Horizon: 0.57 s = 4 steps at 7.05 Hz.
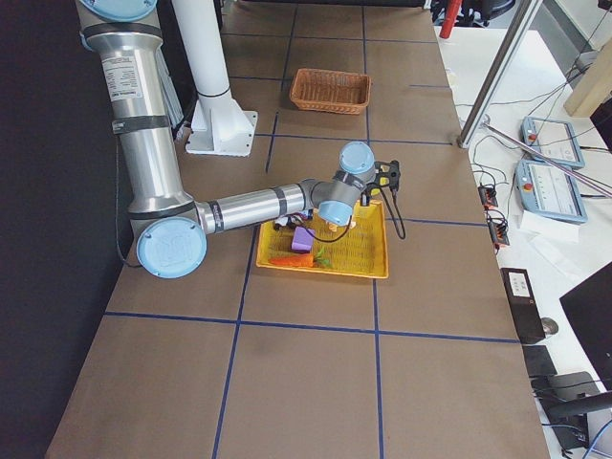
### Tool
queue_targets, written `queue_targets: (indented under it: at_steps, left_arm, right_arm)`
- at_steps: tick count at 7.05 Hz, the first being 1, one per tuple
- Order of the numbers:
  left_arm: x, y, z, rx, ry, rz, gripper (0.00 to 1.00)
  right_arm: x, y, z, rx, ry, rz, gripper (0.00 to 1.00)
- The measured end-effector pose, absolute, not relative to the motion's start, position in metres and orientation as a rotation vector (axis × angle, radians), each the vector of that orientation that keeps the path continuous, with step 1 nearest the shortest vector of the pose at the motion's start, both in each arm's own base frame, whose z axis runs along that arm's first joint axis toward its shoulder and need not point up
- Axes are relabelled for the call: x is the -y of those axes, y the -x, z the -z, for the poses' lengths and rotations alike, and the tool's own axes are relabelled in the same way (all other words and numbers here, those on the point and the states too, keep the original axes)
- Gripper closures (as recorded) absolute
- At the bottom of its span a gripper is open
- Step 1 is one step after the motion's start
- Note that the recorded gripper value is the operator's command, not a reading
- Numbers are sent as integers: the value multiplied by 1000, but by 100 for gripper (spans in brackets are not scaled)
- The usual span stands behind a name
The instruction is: Move tape to another basket
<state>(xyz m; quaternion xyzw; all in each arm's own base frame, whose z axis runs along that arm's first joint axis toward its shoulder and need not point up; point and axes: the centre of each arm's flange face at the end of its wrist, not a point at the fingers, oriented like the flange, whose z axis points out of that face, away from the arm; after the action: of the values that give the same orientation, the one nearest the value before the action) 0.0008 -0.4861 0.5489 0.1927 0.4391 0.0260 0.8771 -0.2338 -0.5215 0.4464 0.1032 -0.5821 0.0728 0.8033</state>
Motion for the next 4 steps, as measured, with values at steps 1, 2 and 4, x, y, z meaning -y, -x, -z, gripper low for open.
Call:
queue_targets:
  at_steps: [1, 2, 4]
  left_arm:
    - [484, -39, -532, -983, -407, -44, 0]
    - [481, -75, -512, -1063, -398, -1, 0]
    - [476, -130, -455, -1238, -356, 103, 0]
  right_arm:
    - [512, 248, -436, 1302, -237, -155, 100]
    - [503, 256, -428, 1355, -248, -150, 100]
    - [482, 267, -412, 1478, -267, -121, 100]
